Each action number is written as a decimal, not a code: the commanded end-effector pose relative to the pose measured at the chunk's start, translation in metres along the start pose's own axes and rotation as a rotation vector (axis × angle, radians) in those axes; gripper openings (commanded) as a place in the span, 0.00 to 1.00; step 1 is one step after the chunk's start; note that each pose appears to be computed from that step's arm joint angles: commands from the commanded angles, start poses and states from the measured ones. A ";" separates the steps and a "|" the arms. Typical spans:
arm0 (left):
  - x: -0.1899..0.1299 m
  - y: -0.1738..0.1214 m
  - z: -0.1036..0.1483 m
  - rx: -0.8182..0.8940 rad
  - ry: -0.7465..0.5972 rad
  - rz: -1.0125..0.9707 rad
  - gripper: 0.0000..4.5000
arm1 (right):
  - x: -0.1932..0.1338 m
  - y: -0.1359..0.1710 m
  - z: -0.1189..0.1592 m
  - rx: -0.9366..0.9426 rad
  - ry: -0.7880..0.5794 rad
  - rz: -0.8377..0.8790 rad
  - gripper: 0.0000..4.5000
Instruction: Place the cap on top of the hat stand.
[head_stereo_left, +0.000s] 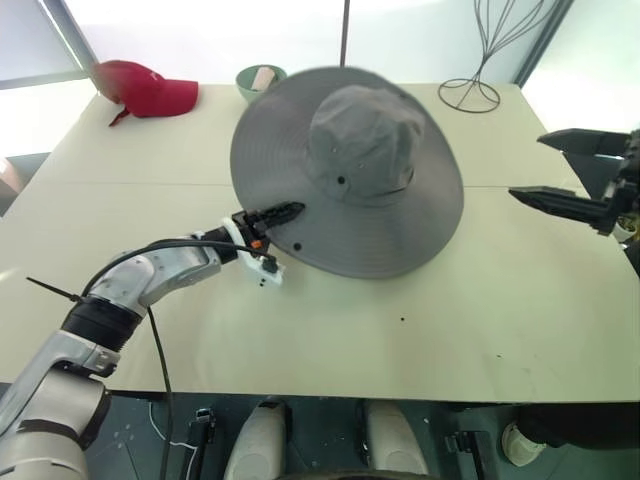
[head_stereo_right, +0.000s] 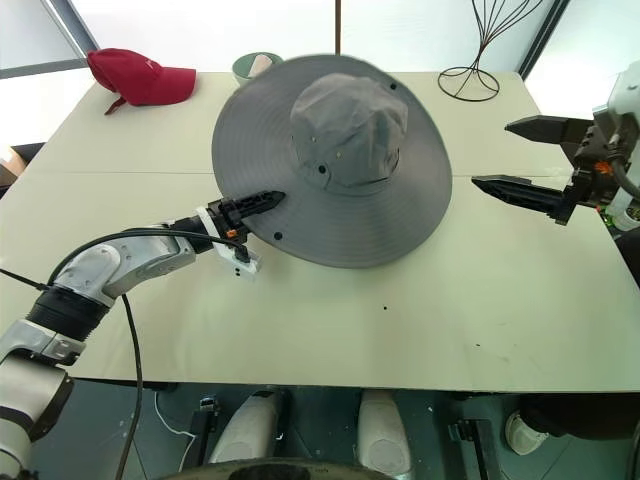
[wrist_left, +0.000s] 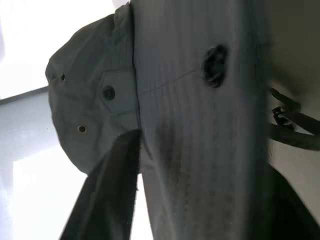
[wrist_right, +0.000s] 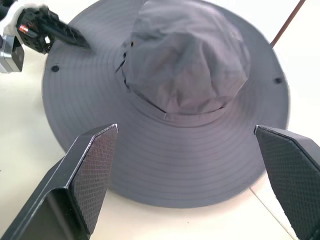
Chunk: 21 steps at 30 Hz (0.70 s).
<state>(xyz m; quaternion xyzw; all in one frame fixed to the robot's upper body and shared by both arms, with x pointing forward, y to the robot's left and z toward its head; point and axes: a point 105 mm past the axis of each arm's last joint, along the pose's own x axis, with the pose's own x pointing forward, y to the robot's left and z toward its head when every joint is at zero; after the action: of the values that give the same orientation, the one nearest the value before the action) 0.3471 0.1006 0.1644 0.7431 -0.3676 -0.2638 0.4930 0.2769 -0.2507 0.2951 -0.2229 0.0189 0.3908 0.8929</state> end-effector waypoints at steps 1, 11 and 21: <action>-0.006 0.010 -0.009 -0.007 0.034 0.032 0.99 | -0.003 0.002 0.013 -0.073 -0.013 -0.010 1.00; -0.048 0.000 -0.027 -0.116 0.152 -0.030 0.99 | 0.003 0.014 0.001 -0.086 0.040 0.032 1.00; -0.128 0.007 -0.076 -0.626 0.404 -0.014 0.99 | 0.029 0.029 -0.023 -0.192 0.100 -0.022 1.00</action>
<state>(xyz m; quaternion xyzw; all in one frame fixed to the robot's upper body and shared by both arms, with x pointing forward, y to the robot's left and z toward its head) 0.3271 0.2225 0.1838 0.6316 -0.1779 -0.2368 0.7165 0.2819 -0.2343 0.2532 -0.2965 0.0507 0.3769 0.8760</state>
